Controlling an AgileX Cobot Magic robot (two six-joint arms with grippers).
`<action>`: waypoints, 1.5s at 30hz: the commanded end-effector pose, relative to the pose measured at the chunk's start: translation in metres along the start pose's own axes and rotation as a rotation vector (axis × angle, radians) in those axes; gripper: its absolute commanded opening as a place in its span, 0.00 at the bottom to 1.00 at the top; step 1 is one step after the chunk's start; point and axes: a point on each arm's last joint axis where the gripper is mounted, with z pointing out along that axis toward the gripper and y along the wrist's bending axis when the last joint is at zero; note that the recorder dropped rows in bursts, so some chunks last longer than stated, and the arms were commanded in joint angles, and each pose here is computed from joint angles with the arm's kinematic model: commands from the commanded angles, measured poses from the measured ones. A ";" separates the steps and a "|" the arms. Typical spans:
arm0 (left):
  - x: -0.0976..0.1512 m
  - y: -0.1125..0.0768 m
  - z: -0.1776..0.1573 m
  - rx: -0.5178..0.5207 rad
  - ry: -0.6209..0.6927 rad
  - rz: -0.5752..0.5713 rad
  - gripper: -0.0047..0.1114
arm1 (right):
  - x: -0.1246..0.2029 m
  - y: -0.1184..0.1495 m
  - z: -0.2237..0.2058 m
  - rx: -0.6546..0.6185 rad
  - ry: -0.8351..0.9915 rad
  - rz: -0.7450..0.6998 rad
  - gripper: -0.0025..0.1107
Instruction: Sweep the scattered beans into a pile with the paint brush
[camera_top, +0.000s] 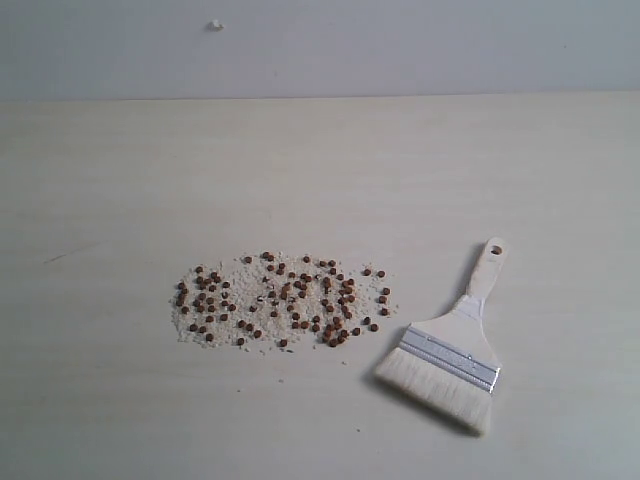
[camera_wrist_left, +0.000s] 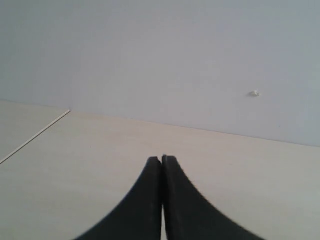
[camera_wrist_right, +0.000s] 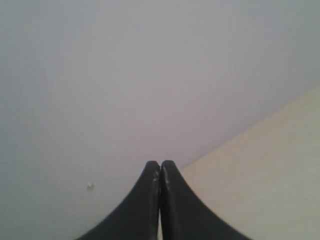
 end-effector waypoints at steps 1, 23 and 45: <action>0.000 0.000 -0.001 0.005 -0.008 -0.006 0.04 | 0.037 0.002 0.029 0.022 0.160 -0.009 0.02; 0.000 0.000 -0.001 0.005 -0.008 -0.006 0.04 | 0.135 -0.002 0.021 0.462 0.636 0.229 0.02; 0.000 0.000 -0.001 0.005 -0.008 -0.006 0.04 | 0.171 0.028 0.077 0.908 0.807 0.077 0.02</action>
